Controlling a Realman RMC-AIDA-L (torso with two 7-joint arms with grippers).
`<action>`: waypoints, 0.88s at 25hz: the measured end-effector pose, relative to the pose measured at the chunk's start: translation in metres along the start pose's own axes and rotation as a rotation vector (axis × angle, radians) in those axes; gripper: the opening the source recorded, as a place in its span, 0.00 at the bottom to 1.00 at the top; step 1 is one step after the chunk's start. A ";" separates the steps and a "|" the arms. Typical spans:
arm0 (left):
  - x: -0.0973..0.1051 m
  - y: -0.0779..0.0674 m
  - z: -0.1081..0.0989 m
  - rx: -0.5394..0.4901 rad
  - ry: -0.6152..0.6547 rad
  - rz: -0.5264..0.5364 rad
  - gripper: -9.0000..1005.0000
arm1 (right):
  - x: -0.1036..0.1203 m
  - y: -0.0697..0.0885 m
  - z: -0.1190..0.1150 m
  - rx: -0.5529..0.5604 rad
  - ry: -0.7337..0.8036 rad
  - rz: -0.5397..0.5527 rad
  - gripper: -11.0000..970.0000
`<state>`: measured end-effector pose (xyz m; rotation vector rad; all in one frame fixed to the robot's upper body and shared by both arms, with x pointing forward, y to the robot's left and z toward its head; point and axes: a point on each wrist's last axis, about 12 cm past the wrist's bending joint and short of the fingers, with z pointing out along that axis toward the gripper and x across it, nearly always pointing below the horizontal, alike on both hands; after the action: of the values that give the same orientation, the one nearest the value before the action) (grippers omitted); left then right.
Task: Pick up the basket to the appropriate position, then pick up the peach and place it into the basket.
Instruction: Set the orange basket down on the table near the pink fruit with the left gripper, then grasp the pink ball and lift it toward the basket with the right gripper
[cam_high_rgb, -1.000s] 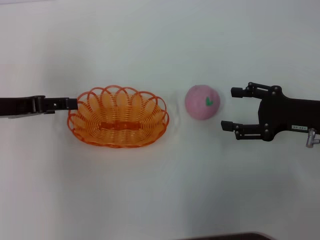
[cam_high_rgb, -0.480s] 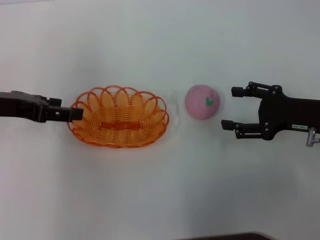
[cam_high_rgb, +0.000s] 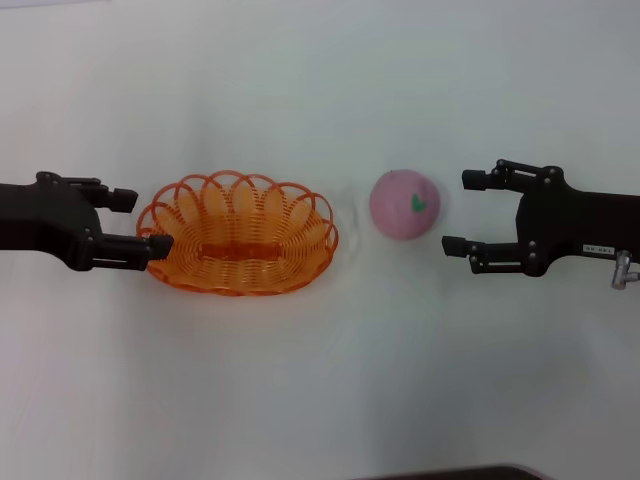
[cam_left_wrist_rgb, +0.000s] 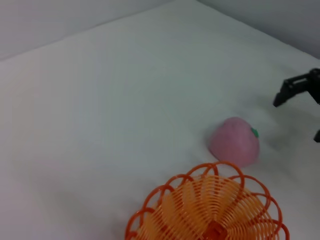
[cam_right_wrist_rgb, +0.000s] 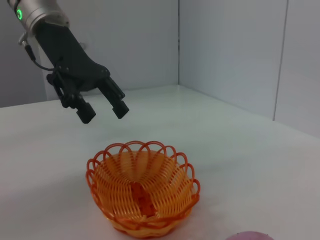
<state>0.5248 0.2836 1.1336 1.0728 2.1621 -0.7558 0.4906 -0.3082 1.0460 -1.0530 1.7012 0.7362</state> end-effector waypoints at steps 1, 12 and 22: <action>0.001 0.000 0.000 0.002 -0.003 0.017 0.79 | 0.000 0.000 0.000 0.000 0.000 0.000 0.86; 0.024 -0.007 0.005 0.054 -0.244 0.115 0.79 | -0.002 -0.002 0.000 0.011 -0.010 0.001 0.86; 0.060 -0.017 0.015 0.097 -0.278 0.076 0.79 | -0.002 -0.003 -0.001 0.014 -0.013 0.007 0.85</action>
<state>0.4850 0.2936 1.0845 1.0253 1.8569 -0.9244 0.4927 -0.3097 1.0482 -1.0306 1.6976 0.7330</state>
